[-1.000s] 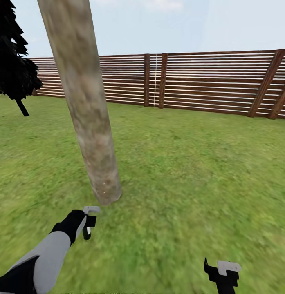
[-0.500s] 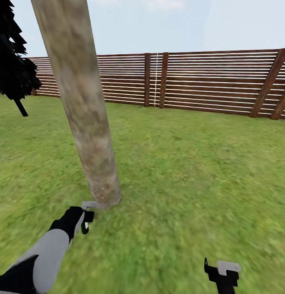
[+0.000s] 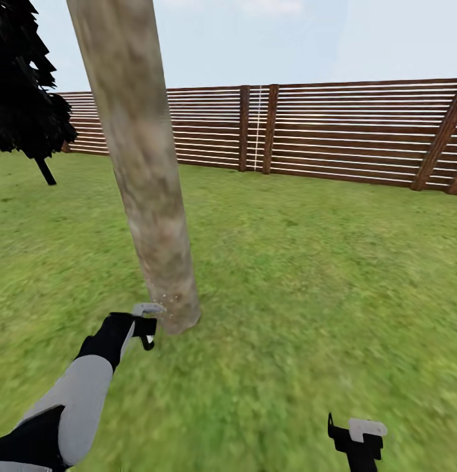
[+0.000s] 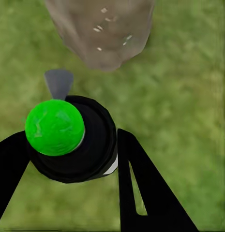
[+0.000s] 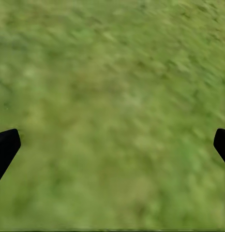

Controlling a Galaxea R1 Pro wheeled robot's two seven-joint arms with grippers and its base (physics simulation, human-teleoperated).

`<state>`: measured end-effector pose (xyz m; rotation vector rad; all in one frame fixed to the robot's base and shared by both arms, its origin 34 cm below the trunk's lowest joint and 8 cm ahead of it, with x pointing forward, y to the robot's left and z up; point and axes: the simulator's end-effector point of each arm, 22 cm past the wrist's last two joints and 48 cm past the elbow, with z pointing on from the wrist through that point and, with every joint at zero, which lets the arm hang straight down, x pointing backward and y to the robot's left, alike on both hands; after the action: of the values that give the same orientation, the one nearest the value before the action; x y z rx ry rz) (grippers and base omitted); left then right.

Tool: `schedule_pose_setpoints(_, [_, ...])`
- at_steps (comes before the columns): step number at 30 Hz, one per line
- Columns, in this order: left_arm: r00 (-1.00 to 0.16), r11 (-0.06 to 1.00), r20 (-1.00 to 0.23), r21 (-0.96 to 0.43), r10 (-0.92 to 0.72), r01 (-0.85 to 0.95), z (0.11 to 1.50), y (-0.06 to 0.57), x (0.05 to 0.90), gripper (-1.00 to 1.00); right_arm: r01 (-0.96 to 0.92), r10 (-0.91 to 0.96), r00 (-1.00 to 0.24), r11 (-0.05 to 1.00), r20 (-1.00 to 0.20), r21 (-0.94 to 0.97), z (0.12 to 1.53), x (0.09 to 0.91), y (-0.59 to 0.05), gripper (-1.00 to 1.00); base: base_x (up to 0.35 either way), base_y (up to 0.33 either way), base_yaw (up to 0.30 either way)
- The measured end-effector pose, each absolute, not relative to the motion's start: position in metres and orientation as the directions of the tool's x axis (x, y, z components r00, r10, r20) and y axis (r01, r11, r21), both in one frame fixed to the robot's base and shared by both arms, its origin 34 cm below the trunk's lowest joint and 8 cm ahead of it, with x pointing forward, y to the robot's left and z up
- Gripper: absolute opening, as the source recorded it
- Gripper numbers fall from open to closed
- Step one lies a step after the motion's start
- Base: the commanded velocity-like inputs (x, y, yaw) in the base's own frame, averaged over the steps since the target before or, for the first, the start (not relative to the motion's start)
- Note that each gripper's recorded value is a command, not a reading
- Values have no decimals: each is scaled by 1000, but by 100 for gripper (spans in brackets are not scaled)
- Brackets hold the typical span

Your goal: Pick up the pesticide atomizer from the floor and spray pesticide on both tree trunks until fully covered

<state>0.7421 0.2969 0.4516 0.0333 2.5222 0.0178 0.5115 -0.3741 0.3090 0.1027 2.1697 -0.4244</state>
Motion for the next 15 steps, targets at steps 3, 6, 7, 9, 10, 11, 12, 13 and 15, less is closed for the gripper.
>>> schedule_pose_setpoints(3, [-809, 996, -581, 33, 87, 84, 454, 270, 745, -100, 226, -81, -595, 938, -799, -264, 309, 512, -374, 100, -258, 0, 7])
schedule_pose_setpoints(6, [-801, 994, -589, 33, 105, 106, 459, 259, 750, -100, 225, -82, -596, 938, -799, -263, 309, 511, -373, 100, -26, 0, 0])
schedule_pose_setpoints(7, [-789, 994, -605, 38, 105, 104, 468, 259, 756, -100, 225, -81, -596, 938, -799, -263, 309, 511, -374, 100, -6, 0, 0])
schedule_pose_setpoints(9, [-758, 995, -645, 58, 100, 81, 492, 271, 772, -100, 225, -81, -595, 938, -799, -263, 309, 512, -374, 100, -2, 0, 0])
schedule_pose_setpoints(10, [-754, 996, -650, 67, 91, 62, 502, 280, 775, -100, 225, -82, -595, 938, -799, -264, 309, 512, -374, 100, 0, 0, 0])
schedule_pose_setpoints(11, [-753, 996, -653, 80, 85, 43, 511, 292, 777, -100, 225, -82, -595, 938, -799, -264, 309, 512, -374, 100, 0, 0, 6])
schedule_pose_setpoints(12, [-746, 996, -662, 85, 80, 31, 519, 301, 780, -100, 225, -82, -595, 938, -799, -264, 309, 512, -374, 100, 0, 0, 93])
schedule_pose_setpoints(13, [-743, 997, -665, 76, 77, 35, 522, 299, 781, -100, 225, -82, -595, 938, -799, -264, 309, 512, -374, 100, 0, 0, 159])
schedule_pose_setpoints(15, [-748, 997, -660, 45, 76, 62, 522, 278, 781, -100, 225, -81, -596, 938, -799, -263, 309, 511, -374, 100, 0, 0, 248])
